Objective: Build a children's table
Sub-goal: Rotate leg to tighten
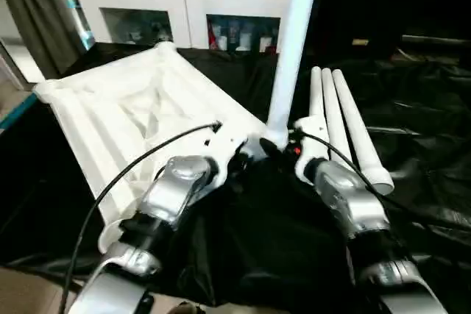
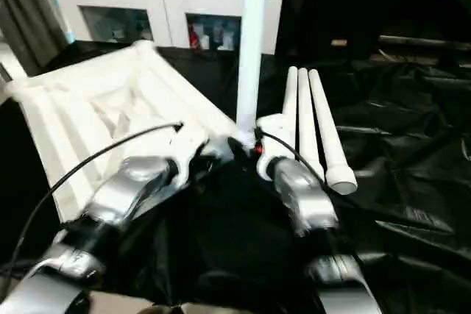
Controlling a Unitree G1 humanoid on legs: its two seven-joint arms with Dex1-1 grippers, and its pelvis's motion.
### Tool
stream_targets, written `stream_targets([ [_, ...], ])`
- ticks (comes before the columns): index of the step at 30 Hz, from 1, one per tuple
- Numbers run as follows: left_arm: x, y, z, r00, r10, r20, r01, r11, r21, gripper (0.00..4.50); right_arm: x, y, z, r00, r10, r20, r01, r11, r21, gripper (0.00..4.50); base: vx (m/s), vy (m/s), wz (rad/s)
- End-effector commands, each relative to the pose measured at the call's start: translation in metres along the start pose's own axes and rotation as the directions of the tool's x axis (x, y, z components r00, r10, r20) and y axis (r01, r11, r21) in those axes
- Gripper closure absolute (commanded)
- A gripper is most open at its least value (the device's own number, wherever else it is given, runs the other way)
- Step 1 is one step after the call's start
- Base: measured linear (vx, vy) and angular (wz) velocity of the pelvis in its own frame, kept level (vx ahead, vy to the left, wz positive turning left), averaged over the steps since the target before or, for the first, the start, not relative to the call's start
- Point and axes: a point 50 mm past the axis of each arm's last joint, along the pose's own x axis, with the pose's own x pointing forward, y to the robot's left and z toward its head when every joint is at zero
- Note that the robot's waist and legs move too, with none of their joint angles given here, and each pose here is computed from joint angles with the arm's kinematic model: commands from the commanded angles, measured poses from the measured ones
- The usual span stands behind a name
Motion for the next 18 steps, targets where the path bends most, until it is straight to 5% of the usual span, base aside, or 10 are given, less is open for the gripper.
stream_targets([
  [1,-0.006,0.015,0.02,0.992,0.078,0.094,-0.08,0.997,0.011,3.54,-0.009,0.001,0.014,0.999,0.028,0.04,-0.026,0.999,-0.047,0.55,0.054,-0.007,0.0],
  [6,-0.017,0.023,0.019,0.989,0.098,0.106,-0.102,0.994,0.032,3.21,-0.014,0.003,0.017,0.998,0.046,0.035,-0.044,0.997,-0.058,0.55,0.054,-0.004,-0.04],
  [10,-0.04,0.045,0.015,0.972,0.216,0.097,-0.221,0.974,0.054,2.89,-0.021,0.014,0.009,0.991,0.133,-0.029,-0.134,0.99,-0.045,0.55,0.0,0.0,0.0],
  [18,-0.099,0.1,0.013,0.855,0.517,0.039,-0.517,0.843,0.148,2.89,-0.022,0.025,-0.003,0.977,0.167,-0.129,-0.175,0.983,-0.054,0.55,0.0,0.0,0.0],
])
